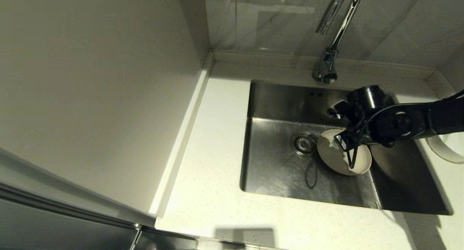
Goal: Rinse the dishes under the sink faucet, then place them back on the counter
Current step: Put a plate into the sink, then put a spoon into the sink
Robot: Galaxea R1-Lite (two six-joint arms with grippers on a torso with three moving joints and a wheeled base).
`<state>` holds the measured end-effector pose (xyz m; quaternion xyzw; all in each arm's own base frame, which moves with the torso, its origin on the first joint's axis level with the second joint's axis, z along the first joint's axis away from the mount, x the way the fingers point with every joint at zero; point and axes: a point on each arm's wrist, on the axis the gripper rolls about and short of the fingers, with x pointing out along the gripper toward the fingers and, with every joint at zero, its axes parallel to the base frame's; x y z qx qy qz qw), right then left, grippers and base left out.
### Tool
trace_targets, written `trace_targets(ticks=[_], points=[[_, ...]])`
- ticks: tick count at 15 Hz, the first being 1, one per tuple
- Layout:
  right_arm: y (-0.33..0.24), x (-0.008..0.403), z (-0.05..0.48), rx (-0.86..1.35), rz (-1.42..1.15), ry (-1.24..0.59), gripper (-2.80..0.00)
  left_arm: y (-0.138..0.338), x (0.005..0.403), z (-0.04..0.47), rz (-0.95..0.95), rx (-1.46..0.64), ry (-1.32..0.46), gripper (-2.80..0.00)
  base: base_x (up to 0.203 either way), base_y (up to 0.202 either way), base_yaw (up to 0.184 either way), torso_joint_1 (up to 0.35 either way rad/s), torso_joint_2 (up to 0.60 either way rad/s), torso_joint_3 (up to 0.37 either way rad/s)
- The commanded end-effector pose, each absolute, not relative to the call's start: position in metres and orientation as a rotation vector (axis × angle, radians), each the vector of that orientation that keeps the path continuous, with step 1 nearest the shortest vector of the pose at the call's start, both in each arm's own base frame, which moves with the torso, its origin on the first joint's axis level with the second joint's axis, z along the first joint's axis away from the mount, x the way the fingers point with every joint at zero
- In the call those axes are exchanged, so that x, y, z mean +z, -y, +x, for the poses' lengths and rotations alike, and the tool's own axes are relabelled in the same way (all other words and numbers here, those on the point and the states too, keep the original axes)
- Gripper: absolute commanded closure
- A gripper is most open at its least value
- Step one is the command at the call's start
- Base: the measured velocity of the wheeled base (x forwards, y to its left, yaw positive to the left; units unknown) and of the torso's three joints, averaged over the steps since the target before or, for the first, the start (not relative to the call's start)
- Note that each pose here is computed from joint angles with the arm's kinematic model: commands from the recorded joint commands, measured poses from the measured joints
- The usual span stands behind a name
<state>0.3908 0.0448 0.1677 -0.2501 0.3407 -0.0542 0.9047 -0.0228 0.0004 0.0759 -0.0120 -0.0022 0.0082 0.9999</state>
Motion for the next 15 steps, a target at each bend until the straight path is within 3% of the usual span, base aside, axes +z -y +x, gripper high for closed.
trace_targets(ticks=[1, 2, 3, 5, 11, 15], points=[[-0.04, 0.225, 0.353, -0.141, -0.471, -0.568, -2.8, 0.0, 0.076, -0.023, -0.025, 0.017, 0.008, 0.0, 0.0, 0.0, 0.0, 0.0, 0.0, 0.0], [-0.036, 0.243, 0.339, -0.155, -0.439, -0.524, -2.8, 0.0, 0.076, -0.023, -0.025, 0.017, 0.008, 0.0, 0.0, 0.0, 0.0, 0.0, 0.0, 0.0], [-0.03, 0.26, 0.326, -0.174, -0.41, -0.492, 0.0, 0.0, 0.076, -0.023, -0.025, 0.017, 0.008, 0.0, 0.0, 0.0, 0.0, 0.0, 0.0, 0.0], [-0.013, 0.287, 0.299, -0.21, -0.372, -0.461, 0.0, 0.0, 0.076, -0.023, -0.025, 0.017, 0.008, 0.0, 0.0, 0.0, 0.0, 0.0, 0.0, 0.0], [0.057, 0.338, 0.237, -0.387, -0.1, -0.618, 0.0, 0.0, 0.076, -0.023, -0.025, 0.017, 0.008, 0.0, 0.0, 0.0, 0.0, 0.0, 0.0, 0.0], [0.084, 0.33, 0.241, -0.493, 0.099, -0.653, 0.0, 0.0, 0.076, -0.023, -0.025, 0.017, 0.008, 0.0, 0.0, 0.0, 0.0, 0.0, 0.0, 0.0]])
